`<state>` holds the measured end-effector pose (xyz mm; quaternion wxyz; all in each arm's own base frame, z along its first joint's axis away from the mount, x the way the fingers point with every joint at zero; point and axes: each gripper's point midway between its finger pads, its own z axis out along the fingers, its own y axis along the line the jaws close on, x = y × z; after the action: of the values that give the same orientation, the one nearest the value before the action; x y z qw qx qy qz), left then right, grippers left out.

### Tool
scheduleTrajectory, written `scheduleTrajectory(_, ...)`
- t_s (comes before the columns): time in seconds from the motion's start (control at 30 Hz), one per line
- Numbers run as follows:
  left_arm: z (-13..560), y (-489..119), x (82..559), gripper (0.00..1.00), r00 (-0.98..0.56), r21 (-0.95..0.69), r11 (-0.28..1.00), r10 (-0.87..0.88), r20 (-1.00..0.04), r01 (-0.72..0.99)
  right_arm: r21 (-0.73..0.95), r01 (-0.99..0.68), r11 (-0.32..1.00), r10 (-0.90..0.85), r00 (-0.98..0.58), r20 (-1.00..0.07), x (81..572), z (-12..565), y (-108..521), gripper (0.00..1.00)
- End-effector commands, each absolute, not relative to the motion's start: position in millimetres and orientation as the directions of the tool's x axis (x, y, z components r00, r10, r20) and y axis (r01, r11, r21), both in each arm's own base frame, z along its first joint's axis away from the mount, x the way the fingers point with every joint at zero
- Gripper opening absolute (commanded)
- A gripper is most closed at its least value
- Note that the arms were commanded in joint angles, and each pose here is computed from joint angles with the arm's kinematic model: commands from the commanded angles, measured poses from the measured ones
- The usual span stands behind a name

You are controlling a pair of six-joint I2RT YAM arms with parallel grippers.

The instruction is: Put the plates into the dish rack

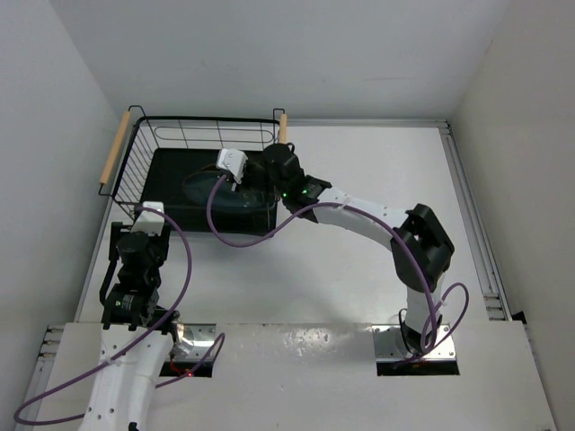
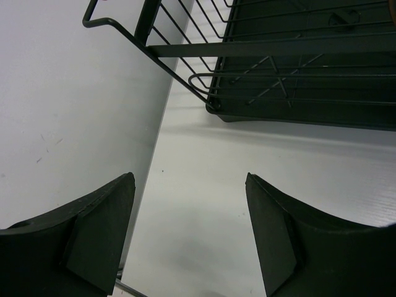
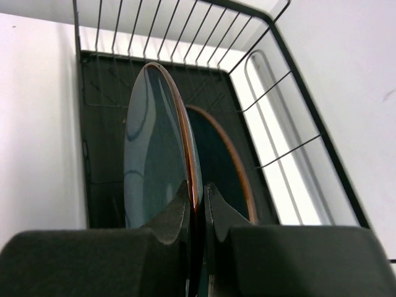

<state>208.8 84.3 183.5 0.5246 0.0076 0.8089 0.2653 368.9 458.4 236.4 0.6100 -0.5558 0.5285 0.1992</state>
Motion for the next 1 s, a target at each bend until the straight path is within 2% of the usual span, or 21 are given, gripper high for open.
scheduleTrajectory(0.0, 191.9, 86.2, 211.0, 0.77, -0.416, 0.426, 0.857, 0.288, -0.862, -0.289, -0.491, -0.773, 0.402, -0.121, 0.487, -0.865, 361.6, 330.6, 463.3, 0.00)
scheduleTrajectory(0.47, 191.9, 86.2, 211.0, 0.77, -0.416, 0.426, 0.857, 0.288, -0.862, -0.289, -0.502, -0.807, 0.311, -0.220, 0.453, -0.864, 361.9, 274.9, 472.8, 0.02)
scheduleTrajectory(0.5, 191.9, 86.2, 211.0, 0.77, -0.416, 0.426, 0.857, 0.288, -0.862, -0.289, -0.496, -0.813, 0.306, -0.232, 0.441, -0.867, 364.7, 265.2, 475.5, 0.12)
scheduleTrajectory(0.57, 191.9, 86.2, 211.0, 0.77, -0.416, 0.426, 0.857, 0.288, -0.862, -0.289, -0.493, -0.804, 0.332, -0.229, 0.439, -0.869, 372.2, 269.2, 473.7, 0.19)
scheduleTrajectory(0.67, 191.9, 86.2, 211.0, 0.77, -0.416, 0.426, 0.857, 0.288, -0.862, -0.289, -0.469, -0.803, 0.368, -0.192, 0.427, -0.883, 379.6, 283.2, 471.6, 0.36)
scheduleTrajectory(0.97, 191.9, 86.2, 211.0, 0.77, -0.416, 0.426, 0.857, 0.288, -0.862, -0.289, -0.488, -0.771, 0.409, -0.124, 0.483, -0.867, 373.9, 331.5, 461.5, 0.55)
